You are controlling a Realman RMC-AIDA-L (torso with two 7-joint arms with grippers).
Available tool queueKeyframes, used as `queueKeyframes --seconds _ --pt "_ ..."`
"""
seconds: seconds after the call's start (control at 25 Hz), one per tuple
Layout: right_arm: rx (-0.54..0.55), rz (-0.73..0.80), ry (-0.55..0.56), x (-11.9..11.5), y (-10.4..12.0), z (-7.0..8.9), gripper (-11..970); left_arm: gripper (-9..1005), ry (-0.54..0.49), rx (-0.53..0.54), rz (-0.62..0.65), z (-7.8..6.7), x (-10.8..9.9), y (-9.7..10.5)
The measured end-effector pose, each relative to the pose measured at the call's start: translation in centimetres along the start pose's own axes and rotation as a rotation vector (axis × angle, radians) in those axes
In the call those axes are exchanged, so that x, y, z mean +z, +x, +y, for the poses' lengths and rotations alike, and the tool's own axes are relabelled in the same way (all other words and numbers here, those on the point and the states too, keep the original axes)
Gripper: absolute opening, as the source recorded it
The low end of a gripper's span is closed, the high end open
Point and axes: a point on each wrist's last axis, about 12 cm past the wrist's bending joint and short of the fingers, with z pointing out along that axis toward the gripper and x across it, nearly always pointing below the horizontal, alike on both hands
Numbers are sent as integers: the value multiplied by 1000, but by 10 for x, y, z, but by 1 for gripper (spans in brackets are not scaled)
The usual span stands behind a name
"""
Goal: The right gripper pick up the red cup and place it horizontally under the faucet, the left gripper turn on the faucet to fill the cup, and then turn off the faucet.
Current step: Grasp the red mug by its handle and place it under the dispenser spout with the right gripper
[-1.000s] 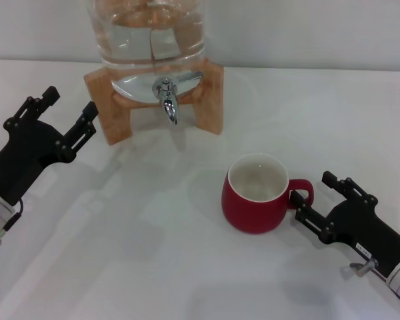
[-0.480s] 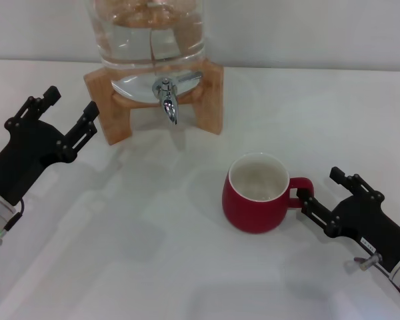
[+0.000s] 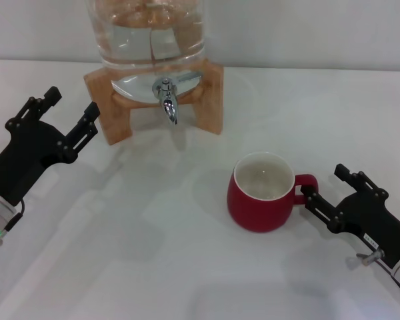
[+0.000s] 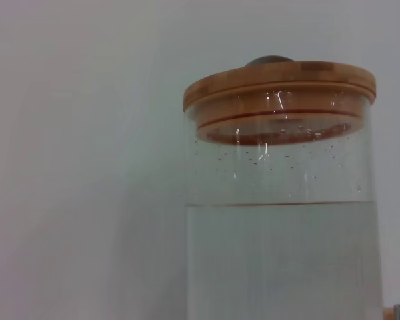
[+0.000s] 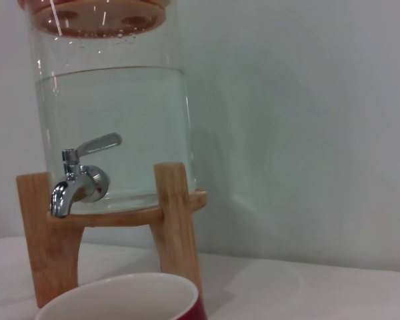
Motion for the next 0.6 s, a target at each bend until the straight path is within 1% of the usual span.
queueKeyframes --seconds 0.6 --pt "4 9 23 3 0 -4 727 757 0 0 0 0 0 0"
